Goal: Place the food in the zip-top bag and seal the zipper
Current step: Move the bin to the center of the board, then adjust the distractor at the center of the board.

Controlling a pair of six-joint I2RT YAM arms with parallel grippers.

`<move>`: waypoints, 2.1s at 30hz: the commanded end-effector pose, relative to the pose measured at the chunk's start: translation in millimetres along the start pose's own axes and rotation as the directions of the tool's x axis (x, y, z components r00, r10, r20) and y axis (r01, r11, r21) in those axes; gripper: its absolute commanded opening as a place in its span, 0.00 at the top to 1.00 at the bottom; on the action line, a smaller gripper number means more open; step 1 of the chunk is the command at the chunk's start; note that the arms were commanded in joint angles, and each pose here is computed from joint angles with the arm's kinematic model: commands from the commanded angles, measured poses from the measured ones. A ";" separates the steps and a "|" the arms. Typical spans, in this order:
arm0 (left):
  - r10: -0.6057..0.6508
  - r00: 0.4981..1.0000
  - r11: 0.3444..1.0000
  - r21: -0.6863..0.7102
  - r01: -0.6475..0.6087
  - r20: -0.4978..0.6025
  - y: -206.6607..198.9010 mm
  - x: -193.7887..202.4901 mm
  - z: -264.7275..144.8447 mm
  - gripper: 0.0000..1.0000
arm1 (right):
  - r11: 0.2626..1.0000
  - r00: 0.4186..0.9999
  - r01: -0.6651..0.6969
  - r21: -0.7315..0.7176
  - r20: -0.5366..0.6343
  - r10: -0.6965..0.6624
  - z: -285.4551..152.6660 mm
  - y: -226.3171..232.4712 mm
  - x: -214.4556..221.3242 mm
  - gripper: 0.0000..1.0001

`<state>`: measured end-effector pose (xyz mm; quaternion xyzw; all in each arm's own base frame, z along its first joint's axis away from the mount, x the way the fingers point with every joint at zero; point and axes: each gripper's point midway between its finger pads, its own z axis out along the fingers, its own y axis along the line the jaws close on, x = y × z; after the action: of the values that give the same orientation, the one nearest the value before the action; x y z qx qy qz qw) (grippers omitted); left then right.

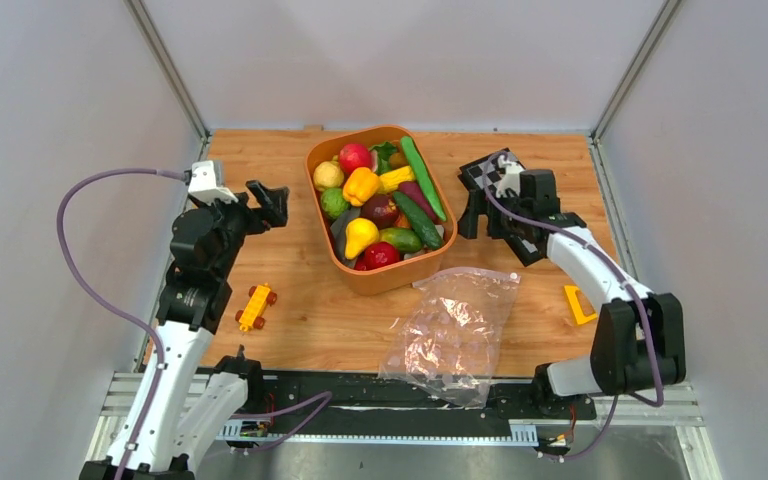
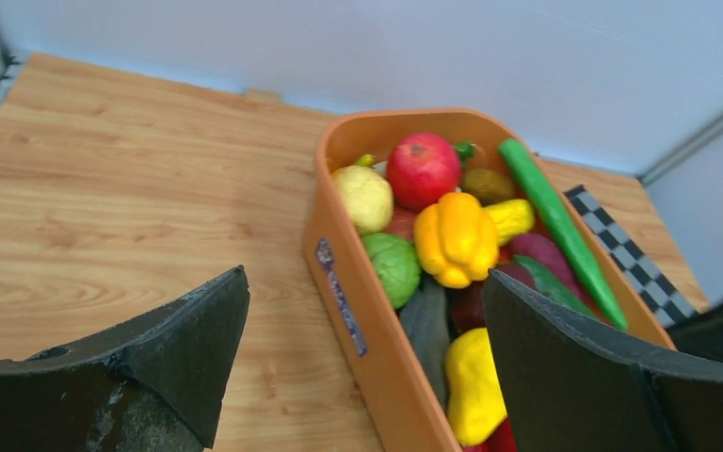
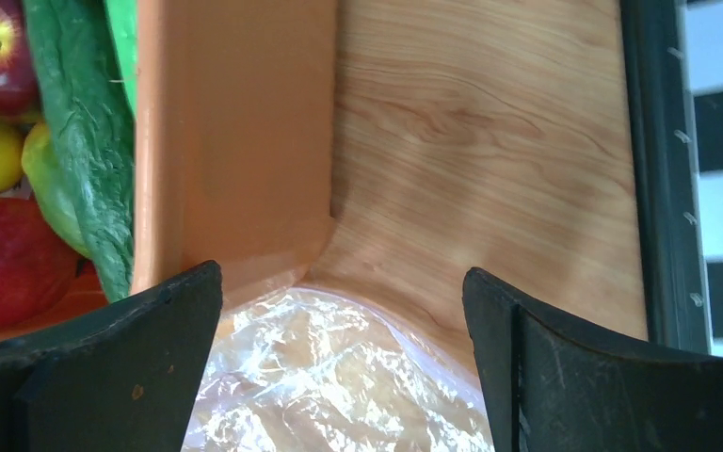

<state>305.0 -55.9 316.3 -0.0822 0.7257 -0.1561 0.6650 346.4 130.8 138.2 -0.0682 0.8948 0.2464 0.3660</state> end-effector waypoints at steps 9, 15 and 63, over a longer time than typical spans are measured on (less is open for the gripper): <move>0.051 0.999 0.965 0.258 -0.048 -0.005 -53.1 -27.5 -30.3 0.00 | 0.941 0.963 0.245 -0.235 -0.051 -0.263 55.7 119.3 2.3 0.01; 0.056 0.998 0.940 0.340 -0.039 -0.038 -68.3 -24.3 -32.2 0.00 | 0.934 0.976 0.184 -0.305 -0.057 -0.211 69.2 154.4 -1.2 0.01; 0.514 0.728 0.774 0.611 -0.166 -0.453 -173.2 219.5 -33.8 0.00 | 0.939 0.962 -0.272 0.211 0.056 0.266 37.7 -36.0 -21.7 0.00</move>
<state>218.8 -284.6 169.9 0.3168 0.8289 -0.2530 0.3855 359.4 98.6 95.4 0.1279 0.9206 0.1565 0.3341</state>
